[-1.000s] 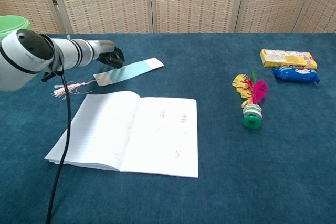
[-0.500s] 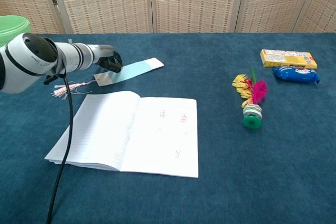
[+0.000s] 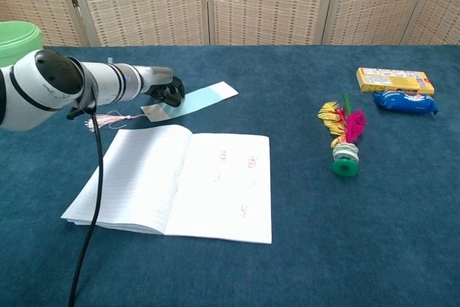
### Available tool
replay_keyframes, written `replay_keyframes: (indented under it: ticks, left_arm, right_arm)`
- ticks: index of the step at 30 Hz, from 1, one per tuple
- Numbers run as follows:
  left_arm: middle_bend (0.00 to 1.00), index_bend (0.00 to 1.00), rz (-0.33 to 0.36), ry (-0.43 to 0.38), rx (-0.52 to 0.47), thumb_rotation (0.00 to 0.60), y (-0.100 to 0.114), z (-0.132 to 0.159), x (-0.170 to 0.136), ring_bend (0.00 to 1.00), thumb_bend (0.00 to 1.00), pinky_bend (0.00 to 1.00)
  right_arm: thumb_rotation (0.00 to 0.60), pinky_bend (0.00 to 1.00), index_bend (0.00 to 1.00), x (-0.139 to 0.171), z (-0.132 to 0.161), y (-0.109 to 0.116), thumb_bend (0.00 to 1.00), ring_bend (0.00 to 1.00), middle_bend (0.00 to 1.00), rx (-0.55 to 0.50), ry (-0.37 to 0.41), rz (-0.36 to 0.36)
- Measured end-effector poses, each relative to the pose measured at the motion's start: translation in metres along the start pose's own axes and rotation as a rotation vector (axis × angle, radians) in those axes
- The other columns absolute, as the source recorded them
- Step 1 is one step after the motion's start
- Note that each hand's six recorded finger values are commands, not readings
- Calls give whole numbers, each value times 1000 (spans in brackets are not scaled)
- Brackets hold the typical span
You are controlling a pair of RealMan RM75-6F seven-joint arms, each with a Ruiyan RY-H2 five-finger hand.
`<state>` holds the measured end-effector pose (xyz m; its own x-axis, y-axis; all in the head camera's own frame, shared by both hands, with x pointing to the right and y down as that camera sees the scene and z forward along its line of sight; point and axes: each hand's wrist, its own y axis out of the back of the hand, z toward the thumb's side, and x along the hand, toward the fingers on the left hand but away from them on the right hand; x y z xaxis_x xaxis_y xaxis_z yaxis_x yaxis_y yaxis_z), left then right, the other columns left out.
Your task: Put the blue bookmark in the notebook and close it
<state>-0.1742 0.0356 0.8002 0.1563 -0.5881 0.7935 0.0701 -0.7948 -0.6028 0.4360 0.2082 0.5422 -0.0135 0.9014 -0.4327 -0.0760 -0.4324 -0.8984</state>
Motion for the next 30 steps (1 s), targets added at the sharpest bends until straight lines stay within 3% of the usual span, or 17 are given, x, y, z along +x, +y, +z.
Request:
replay_keyframes:
  ticks: [7, 8, 10, 13, 22, 30]
  left_arm:
    - [224, 223, 8, -79, 32, 320, 0, 18, -11, 110, 724, 167]
    - [224, 218, 18, -86, 34, 344, 2, 19, -12, 110, 724, 167]
    - [224, 207, 43, -101, 38, 483, 6, 21, -15, 111, 716, 167]
    - [224, 196, 80, -120, 48, 597, 14, 21, -19, 110, 641, 167]
    - [219, 170, 135, -134, 60, 600, 18, 5, -27, 110, 364, 167]
    - [208, 159, 153, -152, 91, 600, 15, 7, -30, 111, 243, 167]
  right_arm:
    - [600, 217, 137, 1, -1, 0, 222, 172, 132, -3, -3, 0]
    - [600, 217, 137, 1, -1, 0, 222, 172, 132, -2, -2, -1]
    - [600, 217, 137, 1, -1, 0, 222, 172, 132, -4, -1, -3]
    - [600, 217, 137, 2, -1, 0, 223, 172, 132, -6, 0, -4]
    - [600, 217, 137, 4, 0, -1, 222, 172, 132, -14, 6, -7]
    - [600, 217, 137, 7, 0, 1, 222, 172, 132, -15, 9, -13]
